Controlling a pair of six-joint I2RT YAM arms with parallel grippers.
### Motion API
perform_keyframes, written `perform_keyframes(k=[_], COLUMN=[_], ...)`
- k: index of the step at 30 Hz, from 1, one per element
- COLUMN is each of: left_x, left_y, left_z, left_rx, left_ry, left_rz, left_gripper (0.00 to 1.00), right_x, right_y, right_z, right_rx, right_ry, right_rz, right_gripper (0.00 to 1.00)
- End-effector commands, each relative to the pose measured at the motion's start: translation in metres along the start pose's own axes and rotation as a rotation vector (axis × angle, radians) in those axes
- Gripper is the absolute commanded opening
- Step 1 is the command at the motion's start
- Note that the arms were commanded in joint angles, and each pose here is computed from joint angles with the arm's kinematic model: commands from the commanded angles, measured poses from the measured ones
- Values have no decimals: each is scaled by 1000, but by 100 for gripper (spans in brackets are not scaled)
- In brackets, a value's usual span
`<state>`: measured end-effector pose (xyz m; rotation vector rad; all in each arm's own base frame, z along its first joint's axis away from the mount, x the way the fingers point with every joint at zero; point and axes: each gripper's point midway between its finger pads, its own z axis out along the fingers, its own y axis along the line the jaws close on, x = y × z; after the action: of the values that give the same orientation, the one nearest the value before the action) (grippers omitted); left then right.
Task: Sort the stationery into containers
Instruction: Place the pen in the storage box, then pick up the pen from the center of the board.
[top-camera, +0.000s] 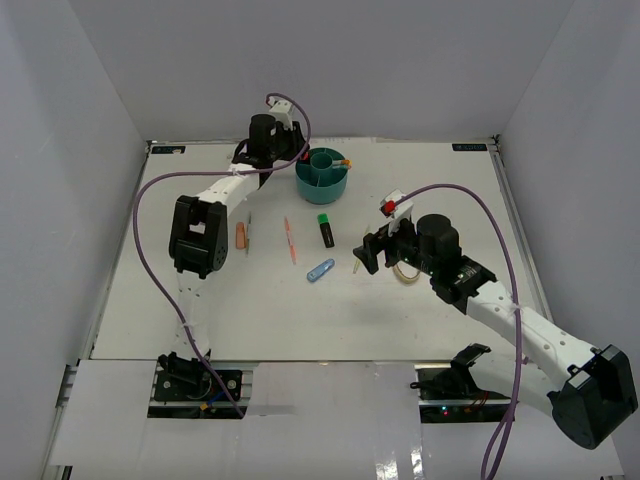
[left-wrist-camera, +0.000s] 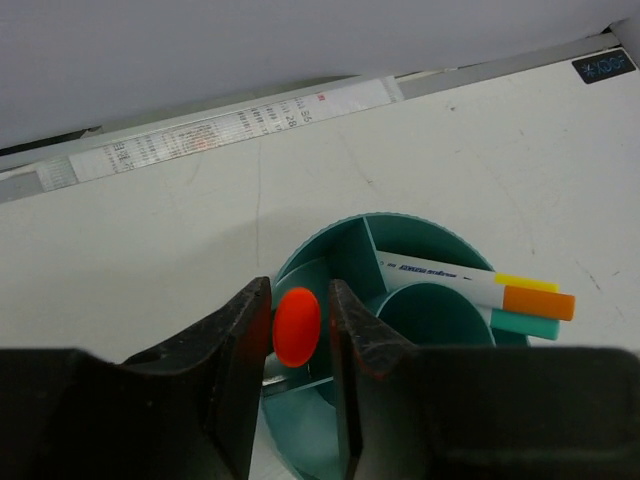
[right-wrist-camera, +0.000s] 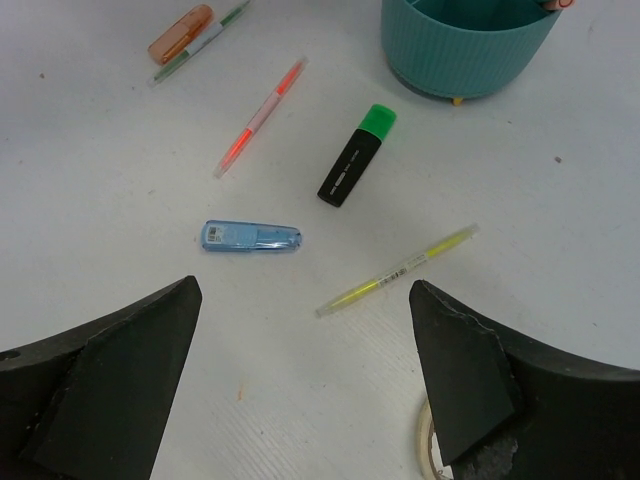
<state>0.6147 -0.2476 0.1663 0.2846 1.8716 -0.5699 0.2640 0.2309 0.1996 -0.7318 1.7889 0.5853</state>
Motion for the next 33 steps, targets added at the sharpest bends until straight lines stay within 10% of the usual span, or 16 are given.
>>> perform_keyframes(k=[1,16,33], left_x=[-43,-98,28], left_y=[-12,-28,-24], left_z=[-8,-93,-275], left_rx=[34,-62,-272], left_ry=[-93,-97,106], left_rz=[22,-5,-131], left_gripper=[43,98,98], right_x=[-6,-11,43], right_y=[2,-2,-22], right_z=[-2,27,149], right_rx=[-2,12,232], right_ry=[-23,46,255], right_rz=[2,64,148], right_gripper=[91,93,100])
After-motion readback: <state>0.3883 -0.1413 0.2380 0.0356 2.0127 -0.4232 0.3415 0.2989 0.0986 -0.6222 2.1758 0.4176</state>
